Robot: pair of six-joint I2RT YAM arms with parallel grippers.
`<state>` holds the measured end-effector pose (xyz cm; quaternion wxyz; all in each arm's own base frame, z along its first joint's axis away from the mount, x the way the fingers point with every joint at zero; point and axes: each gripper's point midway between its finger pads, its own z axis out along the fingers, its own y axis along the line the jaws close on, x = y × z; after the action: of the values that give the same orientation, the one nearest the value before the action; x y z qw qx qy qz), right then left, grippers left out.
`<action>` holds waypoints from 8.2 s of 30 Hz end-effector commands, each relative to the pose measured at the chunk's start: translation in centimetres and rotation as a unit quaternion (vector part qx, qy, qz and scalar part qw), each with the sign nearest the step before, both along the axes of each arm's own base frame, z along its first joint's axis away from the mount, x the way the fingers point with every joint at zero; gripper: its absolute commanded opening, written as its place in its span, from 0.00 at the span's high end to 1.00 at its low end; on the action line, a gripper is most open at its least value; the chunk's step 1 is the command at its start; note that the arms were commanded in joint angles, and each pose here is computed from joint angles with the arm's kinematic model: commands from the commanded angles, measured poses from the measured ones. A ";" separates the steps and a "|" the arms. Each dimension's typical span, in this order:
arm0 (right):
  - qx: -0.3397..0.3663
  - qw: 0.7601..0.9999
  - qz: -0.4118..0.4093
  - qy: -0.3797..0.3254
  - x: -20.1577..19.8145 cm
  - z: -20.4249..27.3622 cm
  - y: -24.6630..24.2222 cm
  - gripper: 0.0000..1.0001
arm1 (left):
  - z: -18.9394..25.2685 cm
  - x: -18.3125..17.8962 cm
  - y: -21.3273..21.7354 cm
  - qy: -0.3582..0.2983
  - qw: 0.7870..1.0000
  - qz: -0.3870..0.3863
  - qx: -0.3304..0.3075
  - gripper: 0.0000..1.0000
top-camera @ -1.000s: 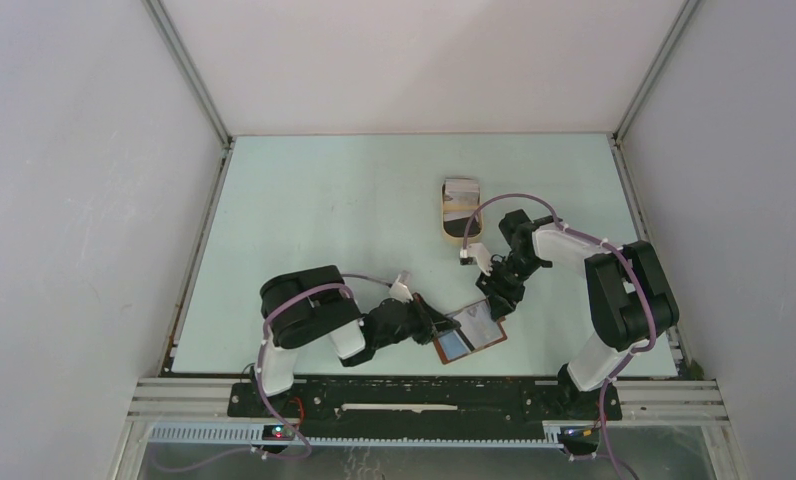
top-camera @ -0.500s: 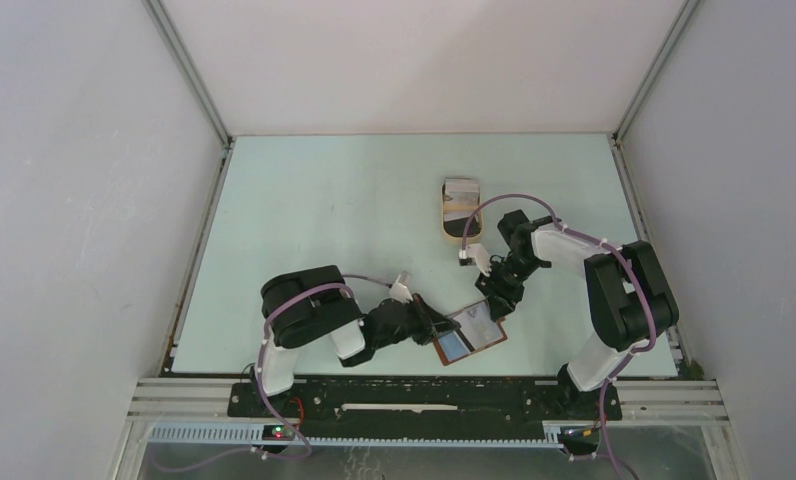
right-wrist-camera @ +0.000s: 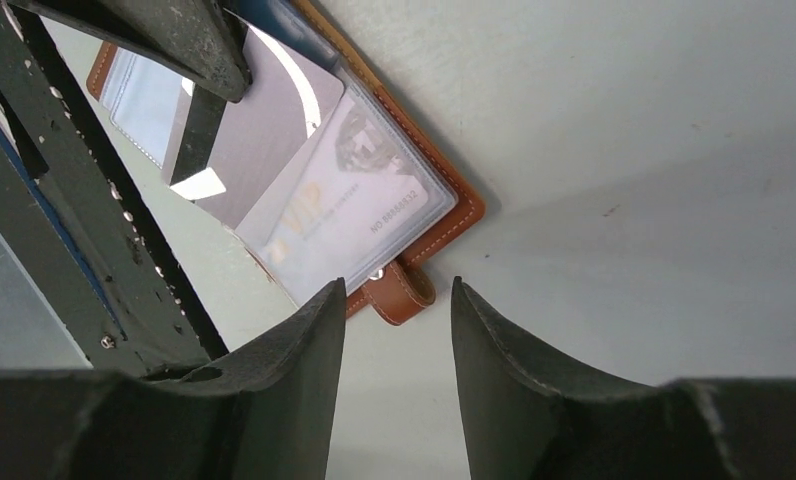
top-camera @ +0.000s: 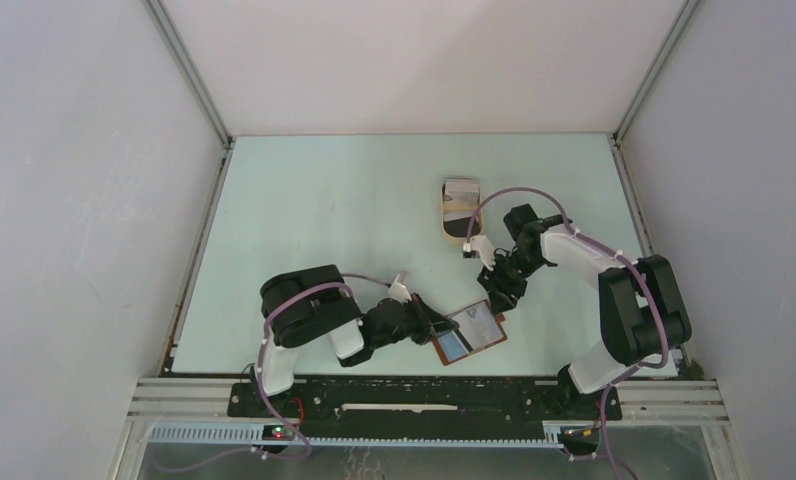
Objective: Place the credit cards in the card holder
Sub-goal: Insert the credit card into the card holder, then close the card holder at the center of the board.
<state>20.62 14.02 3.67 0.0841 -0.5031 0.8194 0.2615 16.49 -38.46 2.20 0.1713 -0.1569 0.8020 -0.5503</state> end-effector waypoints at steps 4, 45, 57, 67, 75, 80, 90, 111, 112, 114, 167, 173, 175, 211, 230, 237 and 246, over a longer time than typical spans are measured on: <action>0.041 0.998 0.003 -0.055 1.3 2.4 1.2 0.52 | -2.2 -0.1 1.5 -0.002 0.999 -0.002 0.043 1.00; -0.038 0.998 0.040 0.010 -0.5 -2.1 2.2 0.86 | -2.8 -2.2 1.4 0.043 0.997 -0.045 0.042 1.00; -0.037 0.998 0.046 0.008 -0.6 -2.0 2.4 0.86 | -3.2 -1.8 0.7 0.052 0.997 -0.041 0.041 1.00; -0.032 0.998 0.047 0.005 -0.6 -1.8 2.6 0.84 | -3.4 -0.9 0.4 0.041 0.997 -0.039 0.050 1.00; -0.018 0.999 0.045 -0.008 -0.4 -0.9 3.0 0.81 | -3.6 -0.5 0.1 0.038 0.997 -0.040 0.053 1.00; 0.002 0.999 0.041 -0.030 -0.1 0.7 3.4 0.77 | -3.7 -0.3 0.0 0.036 0.997 -0.040 0.056 1.00; 0.080 0.989 0.086 -0.088 -1.2 4.3 4.5 0.78 | -3.8 -0.2 0.0 0.033 0.997 -0.041 0.058 1.00; 0.097 0.887 0.378 -0.246 -7.4 2.1 9.8 0.98 | -3.7 -0.2 -0.2 0.032 0.997 -0.047 0.056 0.83; 0.091 0.887 0.379 -0.249 -7.3 1.8 10.0 0.99 | -3.7 -0.2 -0.2 0.031 0.997 -0.047 0.055 0.83; 0.080 0.886 0.382 -0.251 -7.2 1.3 10.2 0.99 | -3.7 -0.2 -0.3 0.032 0.997 -0.048 0.055 0.83; 0.008 0.921 0.302 -0.247 -4.4 0.4 4.9 0.93 | -1.5 0.3 0.2 0.002 0.998 -0.048 0.040 0.62; 0.086 0.935 0.262 -0.223 -5.0 3.5 5.5 0.84 | -0.1 0.4 0.2 -0.020 0.998 -0.050 0.034 0.59; 0.113 0.938 0.246 -0.218 -5.0 4.7 5.3 0.81 | 0.5 0.4 0.3 -0.031 0.998 -0.052 0.033 0.59; 0.034 0.933 0.306 -0.188 0.4 0.3 -0.2 0.36 | 12.6 3.4 16.7 -0.427 0.867 0.098 0.238 0.28; 0.020 0.944 0.286 -0.162 0.7 -1.2 -0.3 0.70 | 11.7 3.3 16.7 -0.410 0.875 0.103 0.235 0.27; 0.050 0.959 0.227 -0.161 1.3 -0.4 -0.8 0.73 | 11.7 3.3 16.5 -0.407 0.877 0.098 0.234 0.27; 0.049 0.971 0.177 -0.155 2.2 0.0 -0.8 0.67 | 11.6 3.2 15.9 -0.405 0.880 0.086 0.233 0.28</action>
<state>21.17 12.42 2.08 0.1537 -0.6902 0.6684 0.2306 19.50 -22.33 13.26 0.5550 0.0628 0.7580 -0.3367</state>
